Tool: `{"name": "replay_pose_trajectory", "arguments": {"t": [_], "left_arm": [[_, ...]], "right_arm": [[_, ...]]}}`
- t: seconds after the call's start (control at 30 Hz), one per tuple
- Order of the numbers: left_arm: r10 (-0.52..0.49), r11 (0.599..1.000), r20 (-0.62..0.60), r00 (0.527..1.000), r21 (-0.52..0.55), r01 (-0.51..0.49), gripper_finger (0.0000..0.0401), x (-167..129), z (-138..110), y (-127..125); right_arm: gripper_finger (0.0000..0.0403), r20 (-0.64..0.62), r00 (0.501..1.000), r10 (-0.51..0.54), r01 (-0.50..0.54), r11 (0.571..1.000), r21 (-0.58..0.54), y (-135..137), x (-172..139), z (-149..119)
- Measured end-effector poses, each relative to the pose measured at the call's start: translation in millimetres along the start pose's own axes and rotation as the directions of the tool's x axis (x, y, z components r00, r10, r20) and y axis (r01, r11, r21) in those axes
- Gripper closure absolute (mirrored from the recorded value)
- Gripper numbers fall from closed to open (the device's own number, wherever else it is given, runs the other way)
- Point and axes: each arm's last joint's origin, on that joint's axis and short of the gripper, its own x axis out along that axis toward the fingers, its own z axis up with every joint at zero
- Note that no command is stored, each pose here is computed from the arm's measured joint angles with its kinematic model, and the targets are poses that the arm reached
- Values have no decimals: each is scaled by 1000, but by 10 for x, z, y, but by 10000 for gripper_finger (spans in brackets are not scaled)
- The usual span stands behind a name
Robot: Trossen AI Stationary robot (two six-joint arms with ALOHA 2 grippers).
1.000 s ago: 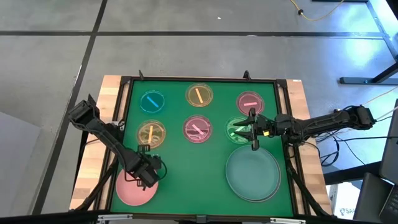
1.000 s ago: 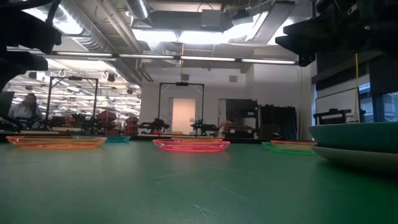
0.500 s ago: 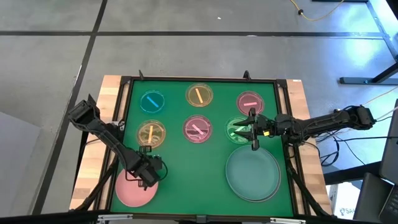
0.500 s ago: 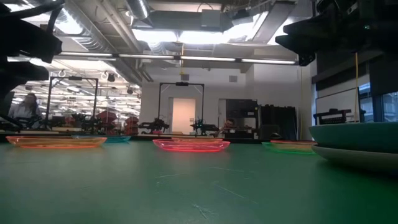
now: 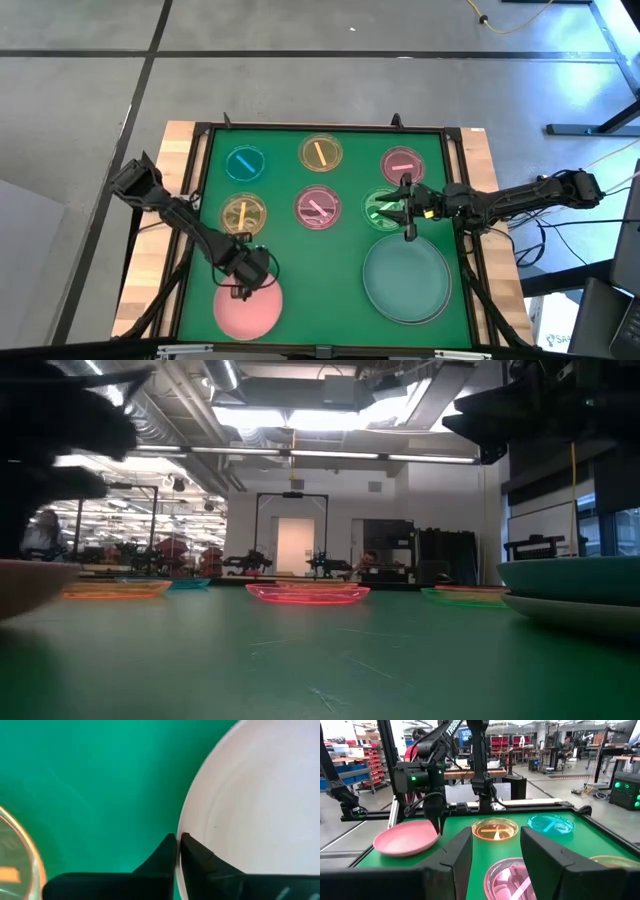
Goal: Stack plastic plates
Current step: Stack the light pink plate on top of the light blue plate
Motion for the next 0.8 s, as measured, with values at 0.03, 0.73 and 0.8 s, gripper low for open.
{"name": "replay_pose_trajectory", "arguments": {"t": [0.03, 0.73, 0.8], "left_arm": [[10, 1000, 21, 1000, -2, -10, 391, -5, 42, 20], [41, 995, 502, 864, -102, 12, 387, 214, 1032, 494], [40, 996, 516, 856, -91, 8, 382, 275, 1069, 489]], "right_arm": [[242, 6, 1000, 0, 0, 1000, -7, 0, 0, 6], [242, -12, 997, 80, -81, 996, -43, 23, 9, -16], [242, -29, 995, 92, -93, 995, -42, 26, 24, -43]]}}
